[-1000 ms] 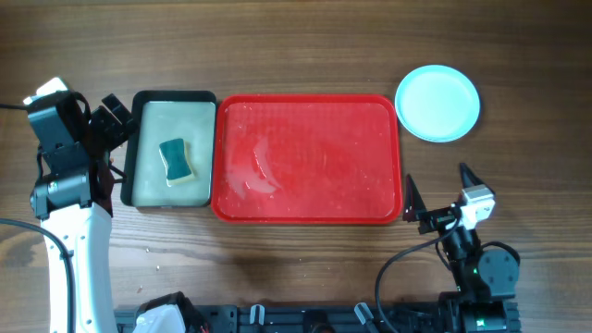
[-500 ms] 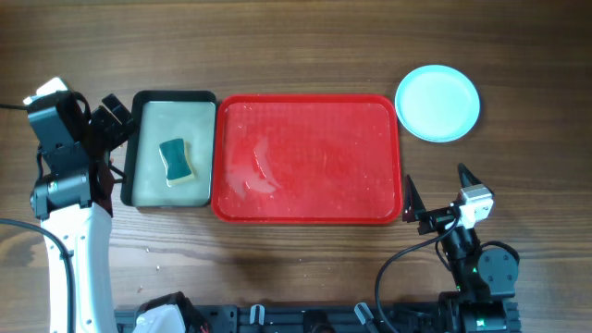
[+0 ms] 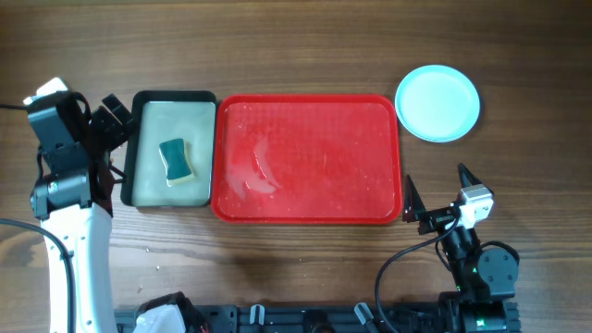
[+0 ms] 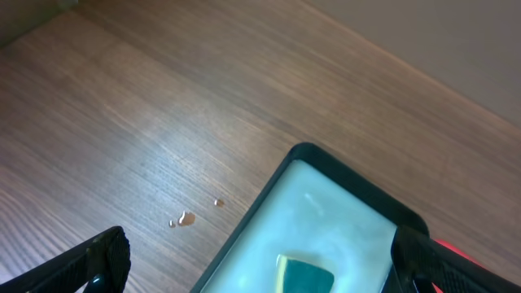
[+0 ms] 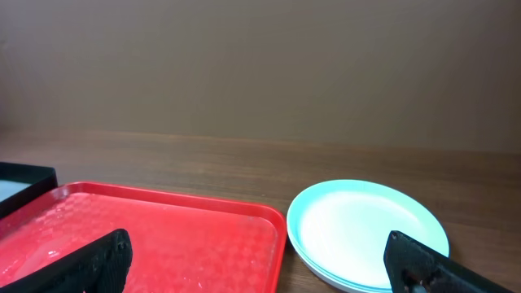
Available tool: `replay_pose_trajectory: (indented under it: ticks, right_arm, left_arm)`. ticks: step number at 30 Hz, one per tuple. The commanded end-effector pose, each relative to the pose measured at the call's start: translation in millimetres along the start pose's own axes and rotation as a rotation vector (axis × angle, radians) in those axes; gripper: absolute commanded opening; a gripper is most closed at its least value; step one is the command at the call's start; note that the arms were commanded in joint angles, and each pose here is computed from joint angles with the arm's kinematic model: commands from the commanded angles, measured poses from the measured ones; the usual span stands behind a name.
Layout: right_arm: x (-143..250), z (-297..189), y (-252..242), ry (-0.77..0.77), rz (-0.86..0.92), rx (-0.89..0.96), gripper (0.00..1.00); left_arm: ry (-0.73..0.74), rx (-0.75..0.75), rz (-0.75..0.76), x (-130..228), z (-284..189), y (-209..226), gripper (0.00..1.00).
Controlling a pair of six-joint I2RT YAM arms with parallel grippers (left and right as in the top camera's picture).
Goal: Clean dirty plates on tray and stack at the side
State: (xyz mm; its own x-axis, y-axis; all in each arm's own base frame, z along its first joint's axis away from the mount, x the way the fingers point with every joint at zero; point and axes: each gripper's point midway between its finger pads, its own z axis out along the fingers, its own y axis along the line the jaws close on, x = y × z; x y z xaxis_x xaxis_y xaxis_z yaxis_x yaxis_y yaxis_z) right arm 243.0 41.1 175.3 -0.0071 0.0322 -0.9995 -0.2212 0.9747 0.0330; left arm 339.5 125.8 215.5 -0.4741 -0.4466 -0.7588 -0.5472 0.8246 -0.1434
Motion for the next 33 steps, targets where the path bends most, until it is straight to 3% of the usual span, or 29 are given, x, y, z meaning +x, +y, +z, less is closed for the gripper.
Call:
replay_pose_trajectory:
  ticks: [1,5,10,17,25,33]
  right_arm:
    - [-2.9,-0.5,0.8,-0.014,-0.007,-0.001,1.0]
    - [-2.7,-0.4,0.8,-0.013,-0.006,-0.001,1.0]
    - [-2.8,-0.4,0.8,-0.013,-0.007,-0.001,1.0]
    - [-2.8,-0.4,0.8,-0.013,-0.007,-0.001,1.0]
    - [-2.7,-0.4,0.8,-0.013,-0.006,-0.001,1.0]
    - [-2.7,-0.4,0.8,-0.013,-0.006,-0.001,1.0]
  left_arm:
    - [-0.077,0.077,0.021,-12.9,-33.6,-25.9,1.0]
    - [-0.217,0.258,0.069,-21.0,-106.8,-64.3,1.0]
    - [-0.386,0.329,0.029,-33.8,-176.5,-47.8,1.0]
    - [-0.37,0.324,0.032,-0.2,-209.0,-19.9,1.0]
    - [-0.45,0.368,0.007,43.5,-262.3,19.0,1.0]
    - [-0.401,0.438,-0.002,87.2,-235.0,18.6,1.0]
